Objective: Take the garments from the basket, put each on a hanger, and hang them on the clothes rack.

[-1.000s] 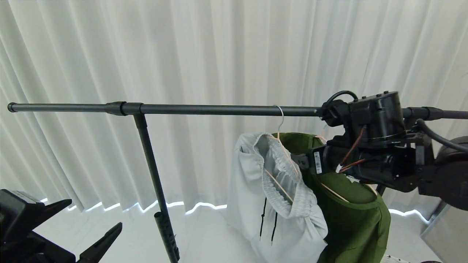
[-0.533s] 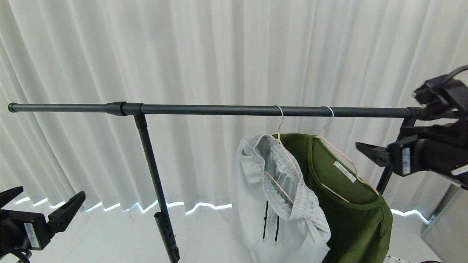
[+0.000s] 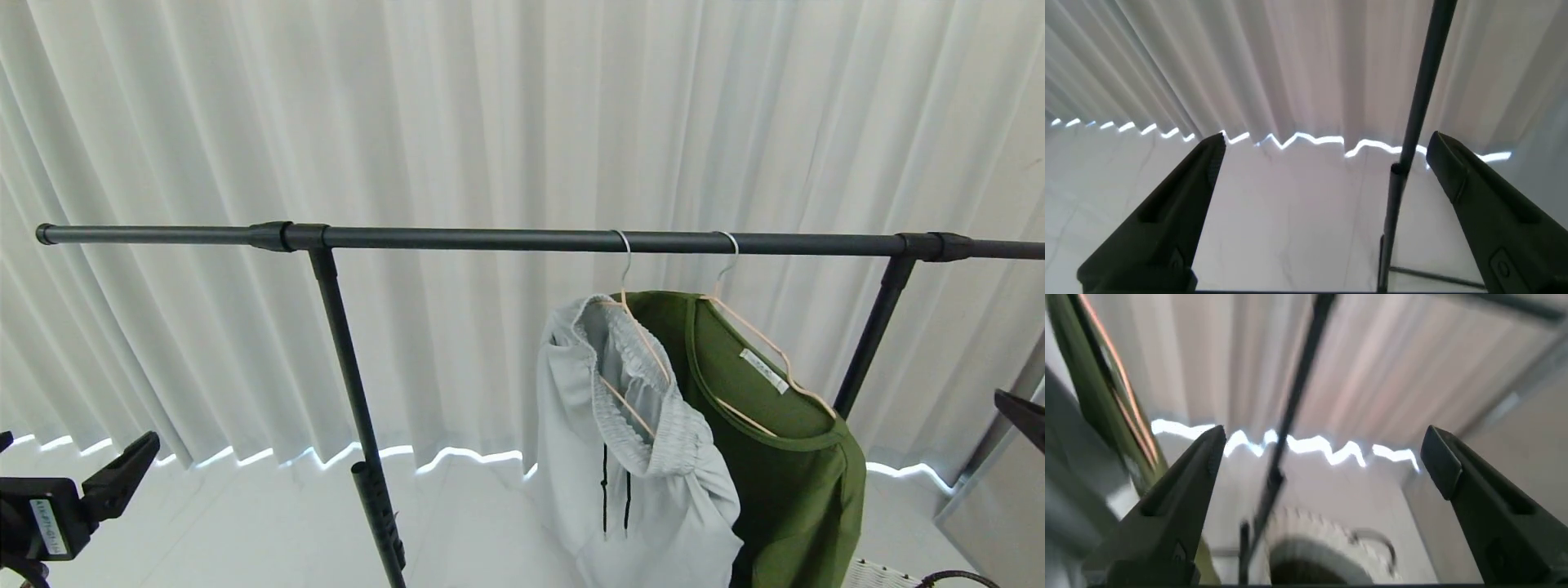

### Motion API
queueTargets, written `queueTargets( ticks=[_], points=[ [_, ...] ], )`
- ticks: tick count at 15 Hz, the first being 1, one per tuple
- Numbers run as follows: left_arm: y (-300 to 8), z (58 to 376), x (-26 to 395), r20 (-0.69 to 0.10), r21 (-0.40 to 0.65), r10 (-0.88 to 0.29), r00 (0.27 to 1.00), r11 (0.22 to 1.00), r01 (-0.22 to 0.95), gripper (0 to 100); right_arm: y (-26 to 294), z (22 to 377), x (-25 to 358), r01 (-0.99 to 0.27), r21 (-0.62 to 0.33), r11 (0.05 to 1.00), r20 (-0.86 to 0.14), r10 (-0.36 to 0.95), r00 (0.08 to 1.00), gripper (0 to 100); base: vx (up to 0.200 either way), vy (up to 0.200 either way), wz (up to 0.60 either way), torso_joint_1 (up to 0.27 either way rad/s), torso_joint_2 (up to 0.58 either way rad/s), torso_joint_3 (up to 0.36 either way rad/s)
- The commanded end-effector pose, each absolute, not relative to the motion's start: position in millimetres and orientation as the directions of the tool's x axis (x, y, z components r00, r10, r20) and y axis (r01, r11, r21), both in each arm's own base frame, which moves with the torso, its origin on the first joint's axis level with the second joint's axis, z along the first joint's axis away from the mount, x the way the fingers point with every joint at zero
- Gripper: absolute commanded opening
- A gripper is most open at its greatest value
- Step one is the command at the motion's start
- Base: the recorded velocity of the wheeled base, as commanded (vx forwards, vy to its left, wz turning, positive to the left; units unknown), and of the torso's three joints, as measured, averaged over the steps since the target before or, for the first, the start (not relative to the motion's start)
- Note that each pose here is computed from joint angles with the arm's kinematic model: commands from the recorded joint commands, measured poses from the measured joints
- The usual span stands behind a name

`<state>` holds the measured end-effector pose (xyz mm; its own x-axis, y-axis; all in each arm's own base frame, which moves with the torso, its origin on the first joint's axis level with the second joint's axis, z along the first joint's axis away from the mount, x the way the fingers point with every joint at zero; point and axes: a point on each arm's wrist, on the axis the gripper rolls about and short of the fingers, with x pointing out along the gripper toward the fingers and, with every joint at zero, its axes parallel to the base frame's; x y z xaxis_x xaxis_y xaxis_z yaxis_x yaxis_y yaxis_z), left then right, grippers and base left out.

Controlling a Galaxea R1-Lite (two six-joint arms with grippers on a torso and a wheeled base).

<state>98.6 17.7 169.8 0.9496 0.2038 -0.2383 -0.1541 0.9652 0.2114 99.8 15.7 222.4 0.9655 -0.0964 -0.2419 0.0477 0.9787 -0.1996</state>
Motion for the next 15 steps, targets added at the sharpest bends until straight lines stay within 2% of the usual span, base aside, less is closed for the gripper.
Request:
queueTargets(
  ticks=[1, 6, 8, 9, 10, 12, 14, 15],
  points=[
    [16.9, 169.4, 95.7, -0.231, 0.221, 0.201, 0.952, 0.964, -0.15, 100, 7.1, 217.3, 76.8, 0.088, -0.198, 0.976, -0.24, -0.136, 0.961, 100, -0.2, 0.0, 0.0, -0.002, 0.0, 0.007],
    [12.0, 157.0, 79.6, -0.22, 0.277, 0.172, 0.96, 0.955, -0.108, 100, -0.5, 197.6, 50.9, 0.133, -0.215, 0.968, -0.301, -0.195, 0.934, 100, -0.2, 0.0, 0.0, -0.004, 0.0, 0.003],
    [5.9, 130.8, 53.1, -0.208, 0.374, 0.129, 0.969, 0.926, -0.043, 100, -4.5, 178.1, 32.6, 0.17, -0.225, 0.959, -0.347, -0.242, 0.906, 100, -0.2, 0.0, 0.0, 0.01, 0.0, -0.002],
    [4.3, 115.5, 39.7, -0.195, 0.411, 0.122, 0.973, 0.911, -0.032, 100, -6.2, 169.9, 22.2, 0.205, -0.229, 0.952, -0.371, -0.28, 0.885, 100, 0.0, 0.0, 0.0, 0.0, 0.0, 0.0],
    [3.4, 110.7, 28.6, -0.16, 0.427, 0.127, 0.979, 0.903, -0.048, 100, -7.1, 161.7, 12.4, 0.244, -0.234, 0.941, -0.393, -0.321, 0.861, 100, 0.0, 0.0, 0.0, 0.0, 0.0, 0.0],
    [2.3, 99.1, 11.4, -0.162, 0.426, 0.149, 0.976, 0.902, -0.067, 100, -6.9, 147.9, -1.3, 0.292, -0.226, 0.93, -0.39, -0.36, 0.848, 100, 0.0, 0.0, 0.0, 0.0, 0.0, 0.0],
    [2.0, 88.0, -9.6, -0.105, 0.427, 0.235, 0.966, 0.888, -0.17, 100, -5.9, 128.2, -16.0, 0.326, -0.176, 0.929, -0.348, -0.368, 0.862, 100, 0.0, 0.0, 0.0, 0.0, 0.0, 0.0],
    [2.7, 87.6, -13.2, -0.068, 0.385, 0.287, 0.955, 0.891, -0.24, 100, -5.4, 116.9, -23.3, 0.338, -0.143, 0.93, -0.316, -0.366, 0.875, 100, 0.0, 0.0, 0.0, 0.0, 0.0, 0.0]
  ],
)
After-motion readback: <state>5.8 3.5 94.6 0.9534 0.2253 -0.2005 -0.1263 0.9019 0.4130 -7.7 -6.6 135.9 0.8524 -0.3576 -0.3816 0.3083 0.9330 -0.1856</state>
